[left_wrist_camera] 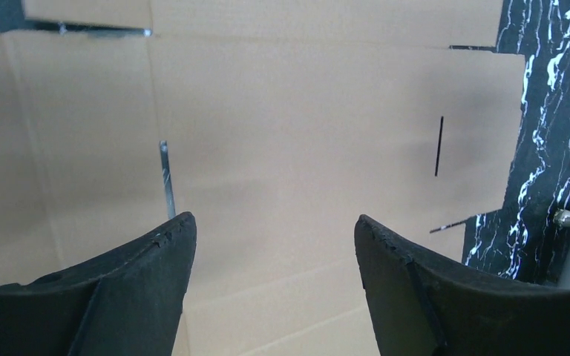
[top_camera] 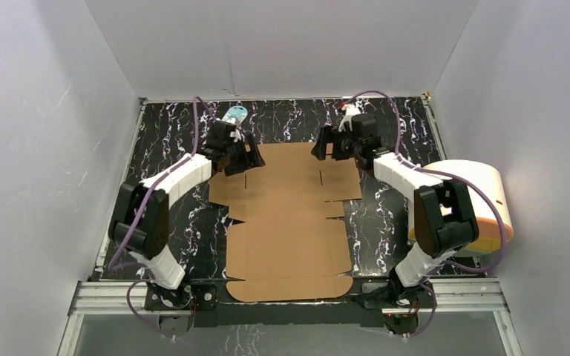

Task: Fold the paper box

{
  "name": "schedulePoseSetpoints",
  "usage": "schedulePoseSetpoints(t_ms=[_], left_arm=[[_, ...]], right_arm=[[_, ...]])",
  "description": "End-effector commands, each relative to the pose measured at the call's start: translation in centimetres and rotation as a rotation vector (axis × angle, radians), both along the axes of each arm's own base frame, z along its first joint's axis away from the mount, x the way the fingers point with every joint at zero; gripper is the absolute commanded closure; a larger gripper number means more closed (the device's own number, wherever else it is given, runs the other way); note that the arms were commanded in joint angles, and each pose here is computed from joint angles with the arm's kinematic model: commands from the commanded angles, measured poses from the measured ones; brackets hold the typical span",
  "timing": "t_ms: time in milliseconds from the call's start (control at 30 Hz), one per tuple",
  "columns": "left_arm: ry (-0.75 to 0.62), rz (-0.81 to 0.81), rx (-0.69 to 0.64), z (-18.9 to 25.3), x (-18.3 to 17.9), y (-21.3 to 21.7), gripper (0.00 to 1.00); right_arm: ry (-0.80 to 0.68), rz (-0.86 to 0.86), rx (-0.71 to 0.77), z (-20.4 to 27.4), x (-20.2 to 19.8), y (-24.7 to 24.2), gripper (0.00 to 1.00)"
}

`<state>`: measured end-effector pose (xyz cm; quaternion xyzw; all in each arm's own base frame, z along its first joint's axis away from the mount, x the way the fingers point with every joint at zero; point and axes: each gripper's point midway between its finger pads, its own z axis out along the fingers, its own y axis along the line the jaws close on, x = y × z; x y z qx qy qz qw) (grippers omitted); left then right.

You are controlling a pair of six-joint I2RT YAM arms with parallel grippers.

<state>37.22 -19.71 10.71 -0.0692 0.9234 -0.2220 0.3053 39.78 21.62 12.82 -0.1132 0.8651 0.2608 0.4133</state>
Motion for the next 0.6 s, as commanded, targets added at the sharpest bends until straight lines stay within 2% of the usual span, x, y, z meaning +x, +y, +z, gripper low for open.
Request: schedulePoseSetpoints(t_ms=[0, 267, 567], left_arm=[[-0.021, -0.078, -0.052, 0.4, 3.0, -2.2, 0.24], [0.005, -0.105, -0.004, -2.5, 5.2, -2.8, 0.24], [0.040, -0.110, 0.016, -5.3, 5.4, -2.7, 0.23]], right_arm=[[-0.015, -0.059, 0.045, 1.3, 4.1, -1.6, 0.02], [0.041, -0.130, 0.124, -1.3, 9.0, -4.5, 0.08], [0.111, -0.120, 0.192, -4.4, 11.0, -4.8, 0.20]])
